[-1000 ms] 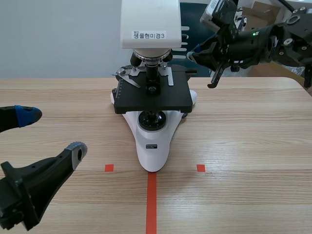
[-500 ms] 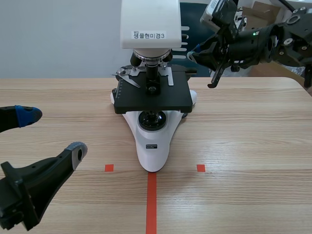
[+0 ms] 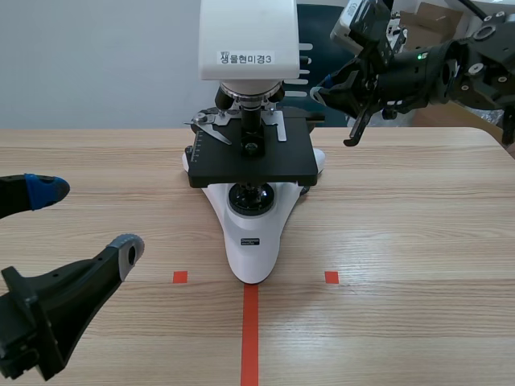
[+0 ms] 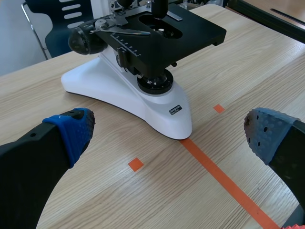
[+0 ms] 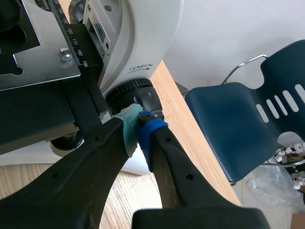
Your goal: Point at the coarse focus knob
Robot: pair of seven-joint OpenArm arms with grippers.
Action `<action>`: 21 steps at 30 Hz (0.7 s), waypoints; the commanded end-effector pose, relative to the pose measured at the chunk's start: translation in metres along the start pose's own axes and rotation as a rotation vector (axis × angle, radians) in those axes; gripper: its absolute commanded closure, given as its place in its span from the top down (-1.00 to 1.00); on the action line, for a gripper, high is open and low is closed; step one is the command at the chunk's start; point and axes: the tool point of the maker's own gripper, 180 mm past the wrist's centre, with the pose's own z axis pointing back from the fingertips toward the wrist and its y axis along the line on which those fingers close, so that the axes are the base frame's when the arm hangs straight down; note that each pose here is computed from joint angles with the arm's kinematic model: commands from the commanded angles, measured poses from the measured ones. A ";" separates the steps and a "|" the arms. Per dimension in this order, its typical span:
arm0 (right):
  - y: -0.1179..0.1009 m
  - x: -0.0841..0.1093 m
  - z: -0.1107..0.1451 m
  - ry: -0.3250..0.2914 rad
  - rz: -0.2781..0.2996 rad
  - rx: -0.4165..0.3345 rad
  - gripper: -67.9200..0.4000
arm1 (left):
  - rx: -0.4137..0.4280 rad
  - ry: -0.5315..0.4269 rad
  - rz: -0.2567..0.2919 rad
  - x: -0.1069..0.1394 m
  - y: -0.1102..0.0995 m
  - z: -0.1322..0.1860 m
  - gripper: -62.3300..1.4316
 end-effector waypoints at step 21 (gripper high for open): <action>-0.022 0.011 0.012 -0.017 0.029 -0.038 -0.97 | 0.001 -0.027 0.008 0.006 -0.001 0.000 1.00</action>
